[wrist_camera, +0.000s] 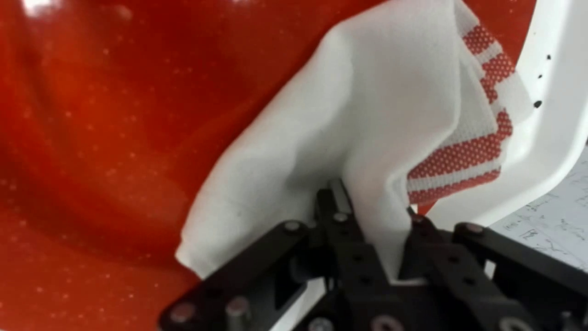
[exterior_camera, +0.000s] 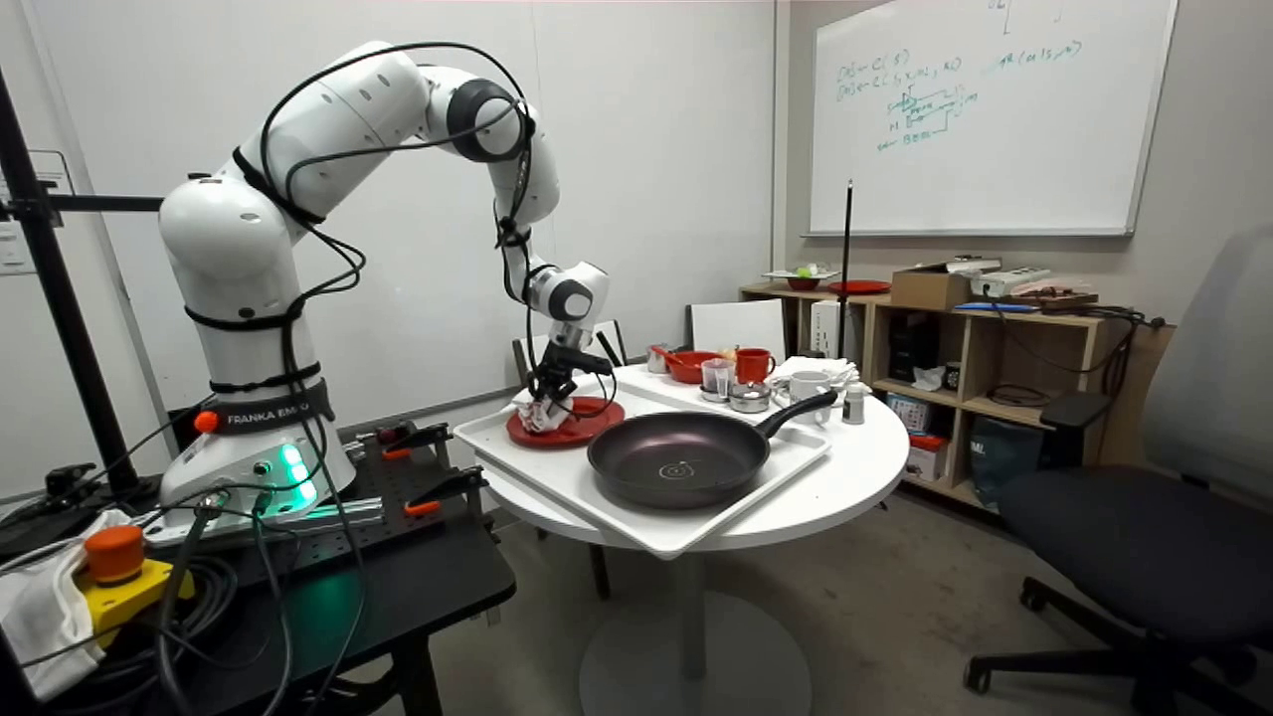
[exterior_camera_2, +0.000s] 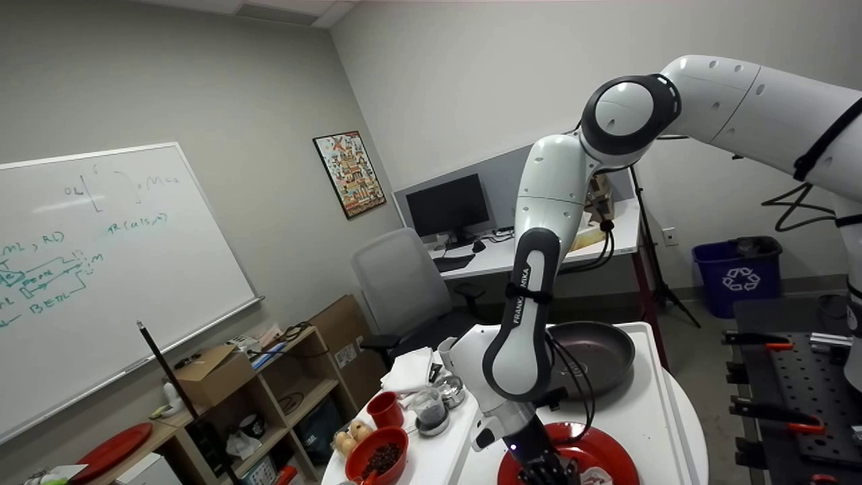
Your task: Wipe the red plate with the white cloth
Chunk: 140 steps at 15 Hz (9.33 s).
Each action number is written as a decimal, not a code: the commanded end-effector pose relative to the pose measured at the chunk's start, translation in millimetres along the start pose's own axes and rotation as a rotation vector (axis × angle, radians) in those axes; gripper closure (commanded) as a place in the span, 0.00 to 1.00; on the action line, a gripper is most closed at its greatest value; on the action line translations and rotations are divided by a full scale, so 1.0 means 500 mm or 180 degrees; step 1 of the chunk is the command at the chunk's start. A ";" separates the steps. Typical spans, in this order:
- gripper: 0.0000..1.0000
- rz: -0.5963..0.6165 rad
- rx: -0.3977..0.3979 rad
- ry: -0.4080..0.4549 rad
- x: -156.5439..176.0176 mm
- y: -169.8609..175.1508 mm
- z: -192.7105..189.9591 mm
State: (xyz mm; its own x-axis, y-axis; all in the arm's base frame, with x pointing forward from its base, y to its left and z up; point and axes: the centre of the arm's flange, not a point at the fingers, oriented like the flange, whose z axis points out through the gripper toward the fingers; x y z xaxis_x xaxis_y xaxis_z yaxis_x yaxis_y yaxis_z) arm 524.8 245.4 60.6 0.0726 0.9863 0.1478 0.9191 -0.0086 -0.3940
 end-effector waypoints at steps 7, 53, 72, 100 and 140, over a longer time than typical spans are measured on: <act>0.93 -0.0274 0.0142 -0.0061 0.001 -0.067 0.024; 0.93 0.1082 -0.0703 -0.0271 -0.054 -0.135 0.028; 0.93 -0.0232 0.0016 0.0136 -0.036 -0.225 -0.030; 0.93 0.0937 -0.1250 -0.0449 -0.064 -0.071 0.020; 0.93 -0.0195 -0.1417 0.0369 0.123 -0.181 -0.157</act>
State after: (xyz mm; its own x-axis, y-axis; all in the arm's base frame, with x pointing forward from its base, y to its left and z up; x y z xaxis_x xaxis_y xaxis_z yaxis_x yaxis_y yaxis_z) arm 469.9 315.1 148.9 -0.0473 0.9704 0.2370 0.9969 0.0610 -0.0506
